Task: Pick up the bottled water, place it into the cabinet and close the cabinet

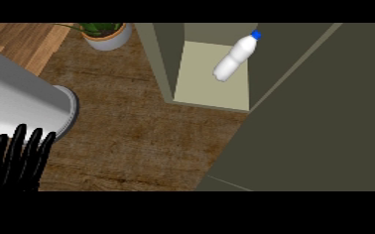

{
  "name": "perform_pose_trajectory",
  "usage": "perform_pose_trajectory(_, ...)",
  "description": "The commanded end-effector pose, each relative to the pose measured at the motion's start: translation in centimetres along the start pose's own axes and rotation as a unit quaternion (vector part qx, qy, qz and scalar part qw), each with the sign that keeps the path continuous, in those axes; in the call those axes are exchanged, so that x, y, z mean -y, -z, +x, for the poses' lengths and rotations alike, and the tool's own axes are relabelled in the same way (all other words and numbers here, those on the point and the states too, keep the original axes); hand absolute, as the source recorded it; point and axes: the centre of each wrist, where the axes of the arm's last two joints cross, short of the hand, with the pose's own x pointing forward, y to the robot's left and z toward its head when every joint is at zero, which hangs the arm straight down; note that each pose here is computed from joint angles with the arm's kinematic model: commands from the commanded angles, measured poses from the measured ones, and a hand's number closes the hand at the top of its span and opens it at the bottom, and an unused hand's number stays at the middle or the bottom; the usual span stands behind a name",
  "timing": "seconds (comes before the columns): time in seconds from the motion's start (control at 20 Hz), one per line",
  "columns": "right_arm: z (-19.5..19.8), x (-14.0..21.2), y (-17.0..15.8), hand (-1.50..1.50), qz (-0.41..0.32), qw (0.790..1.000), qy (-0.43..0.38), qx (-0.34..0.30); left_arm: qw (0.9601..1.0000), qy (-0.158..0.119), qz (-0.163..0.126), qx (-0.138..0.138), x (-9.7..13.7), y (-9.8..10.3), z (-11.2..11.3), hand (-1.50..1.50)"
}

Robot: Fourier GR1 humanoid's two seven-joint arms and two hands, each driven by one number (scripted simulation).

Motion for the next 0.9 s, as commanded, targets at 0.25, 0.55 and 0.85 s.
perform_pose_trajectory(0.25, -1.4, 4.9, 1.6, 1.5, -0.218, 0.974, 0.052, 0.034, 1.0, -0.007, -0.005, 0.0, -0.4, -0.2, 0.1, -1.5)
perform_pose_trajectory(0.55, -1.0, 9.6, 5.5, 1.5, -0.291, 0.955, 0.056, 0.034, 0.9997, -0.023, -0.008, -0.003, 0.1, -0.1, 0.0, -1.5)
perform_pose_trajectory(0.85, 1.0, 14.1, 11.9, 1.5, -0.327, 0.942, 0.074, 0.02, 0.9998, -0.02, -0.01, -0.005, -0.8, 0.1, -0.5, -1.5)
